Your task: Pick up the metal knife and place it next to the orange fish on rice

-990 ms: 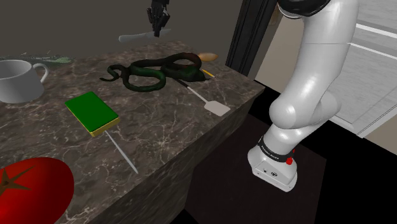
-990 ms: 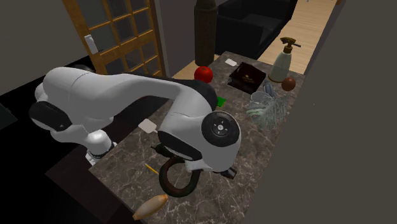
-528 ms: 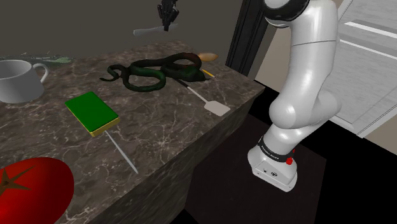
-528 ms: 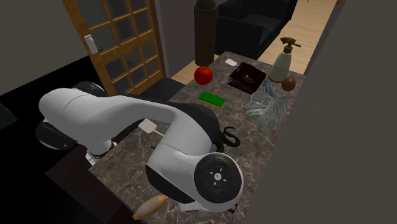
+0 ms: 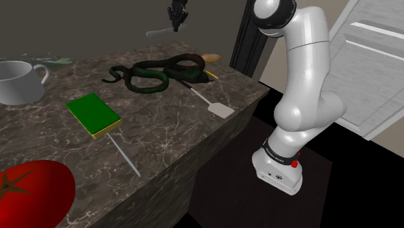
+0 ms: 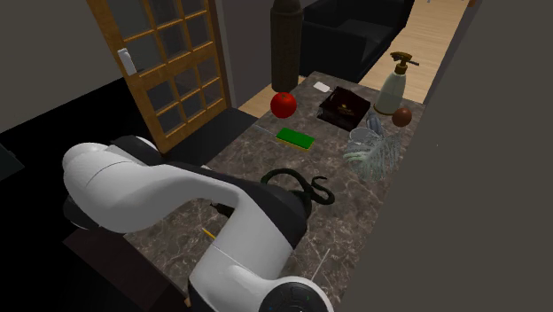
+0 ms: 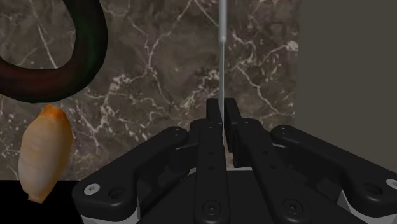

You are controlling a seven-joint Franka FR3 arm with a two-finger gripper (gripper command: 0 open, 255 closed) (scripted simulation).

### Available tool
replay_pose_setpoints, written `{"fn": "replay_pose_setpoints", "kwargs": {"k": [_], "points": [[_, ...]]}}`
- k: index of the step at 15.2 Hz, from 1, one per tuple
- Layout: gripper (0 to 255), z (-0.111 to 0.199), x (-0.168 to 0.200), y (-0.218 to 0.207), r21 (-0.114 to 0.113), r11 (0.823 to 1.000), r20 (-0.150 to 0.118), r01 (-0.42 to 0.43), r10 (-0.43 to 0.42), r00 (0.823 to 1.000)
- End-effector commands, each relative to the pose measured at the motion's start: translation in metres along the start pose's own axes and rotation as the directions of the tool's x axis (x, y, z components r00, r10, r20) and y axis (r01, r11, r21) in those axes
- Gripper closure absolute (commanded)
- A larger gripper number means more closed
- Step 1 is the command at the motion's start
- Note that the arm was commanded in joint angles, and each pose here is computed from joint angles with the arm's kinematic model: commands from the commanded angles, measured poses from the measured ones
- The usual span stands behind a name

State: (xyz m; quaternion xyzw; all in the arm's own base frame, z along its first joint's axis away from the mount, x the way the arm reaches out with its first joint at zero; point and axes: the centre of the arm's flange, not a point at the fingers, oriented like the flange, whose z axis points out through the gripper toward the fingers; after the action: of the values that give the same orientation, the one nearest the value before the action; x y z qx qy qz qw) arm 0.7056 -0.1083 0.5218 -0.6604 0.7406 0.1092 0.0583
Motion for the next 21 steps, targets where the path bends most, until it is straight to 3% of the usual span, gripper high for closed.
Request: {"fn": "replay_pose_setpoints", "kwargs": {"k": [1, 12, 20, 21], "points": [[255, 0.009, 0.004, -0.002, 0.001, 1.0, 0.0, 0.0, 0.0, 1.0], [255, 0.066, 0.017, -0.007, 0.001, 1.0, 0.0, 0.0, 0.0, 1.0], [255, 0.068, 0.018, -0.007, 0.001, 1.0, 0.0, 0.0, 0.0, 1.0], [0, 0.068, 0.018, -0.007, 0.001, 1.0, 0.0, 0.0, 0.0, 1.0]]}}
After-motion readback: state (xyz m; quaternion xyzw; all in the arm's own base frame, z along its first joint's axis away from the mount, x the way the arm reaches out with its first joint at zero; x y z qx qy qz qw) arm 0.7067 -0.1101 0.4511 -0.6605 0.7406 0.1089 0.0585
